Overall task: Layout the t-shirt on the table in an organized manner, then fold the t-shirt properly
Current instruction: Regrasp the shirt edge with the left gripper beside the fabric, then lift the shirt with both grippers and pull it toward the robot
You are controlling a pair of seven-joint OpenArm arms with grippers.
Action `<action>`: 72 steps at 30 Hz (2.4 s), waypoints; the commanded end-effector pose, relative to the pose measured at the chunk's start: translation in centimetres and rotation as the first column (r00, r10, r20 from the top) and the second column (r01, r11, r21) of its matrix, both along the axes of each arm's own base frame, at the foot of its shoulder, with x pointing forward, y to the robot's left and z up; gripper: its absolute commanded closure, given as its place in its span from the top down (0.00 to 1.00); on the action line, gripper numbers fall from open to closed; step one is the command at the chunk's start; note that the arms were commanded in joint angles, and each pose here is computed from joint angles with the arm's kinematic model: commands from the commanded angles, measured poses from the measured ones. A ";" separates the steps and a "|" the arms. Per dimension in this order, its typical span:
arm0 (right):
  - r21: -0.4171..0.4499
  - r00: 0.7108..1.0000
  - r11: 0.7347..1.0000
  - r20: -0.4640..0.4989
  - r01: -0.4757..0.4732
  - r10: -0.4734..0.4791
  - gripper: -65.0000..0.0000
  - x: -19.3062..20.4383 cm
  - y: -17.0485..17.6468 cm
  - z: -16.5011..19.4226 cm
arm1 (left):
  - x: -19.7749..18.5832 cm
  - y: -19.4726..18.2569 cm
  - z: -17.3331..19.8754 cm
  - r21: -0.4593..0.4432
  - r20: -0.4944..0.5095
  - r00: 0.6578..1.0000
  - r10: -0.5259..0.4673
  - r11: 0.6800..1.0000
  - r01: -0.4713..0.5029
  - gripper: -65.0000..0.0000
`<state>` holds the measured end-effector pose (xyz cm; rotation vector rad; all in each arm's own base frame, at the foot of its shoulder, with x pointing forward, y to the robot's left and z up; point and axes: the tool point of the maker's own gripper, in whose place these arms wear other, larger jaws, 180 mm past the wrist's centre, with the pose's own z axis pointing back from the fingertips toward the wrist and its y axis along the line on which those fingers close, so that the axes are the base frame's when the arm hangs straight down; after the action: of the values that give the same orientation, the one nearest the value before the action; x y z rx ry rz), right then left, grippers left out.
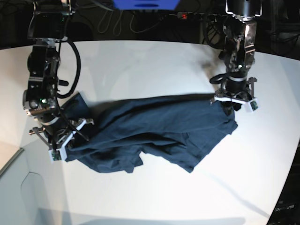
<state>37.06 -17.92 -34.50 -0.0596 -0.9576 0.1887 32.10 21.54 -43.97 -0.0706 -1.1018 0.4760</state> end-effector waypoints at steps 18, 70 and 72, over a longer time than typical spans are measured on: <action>-0.001 0.998 1.000 0.068 -0.001 0.001 0.00 1.1 -0.3 2.0 | 8.0 0.3 10.5 0.033 0.286 0.958 -0.014 0.999 0.005 0.00; 0.000 1.000 1.000 0.017 -0.001 0.001 0.00 -0.6 -0.2 0.0 | 8.9 -1.0 0.6 -0.063 0.031 0.999 0.038 0.997 -0.036 0.54; 0.001 1.000 1.000 0.015 -0.001 0.001 0.00 -0.6 -0.2 0.0 | 8.9 -1.0 0.6 -0.064 0.034 0.999 0.038 0.997 -0.036 0.44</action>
<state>35.38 -18.09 -36.21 -0.0599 -0.9108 0.1881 39.41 20.24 -45.39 -0.1061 -1.0557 0.5519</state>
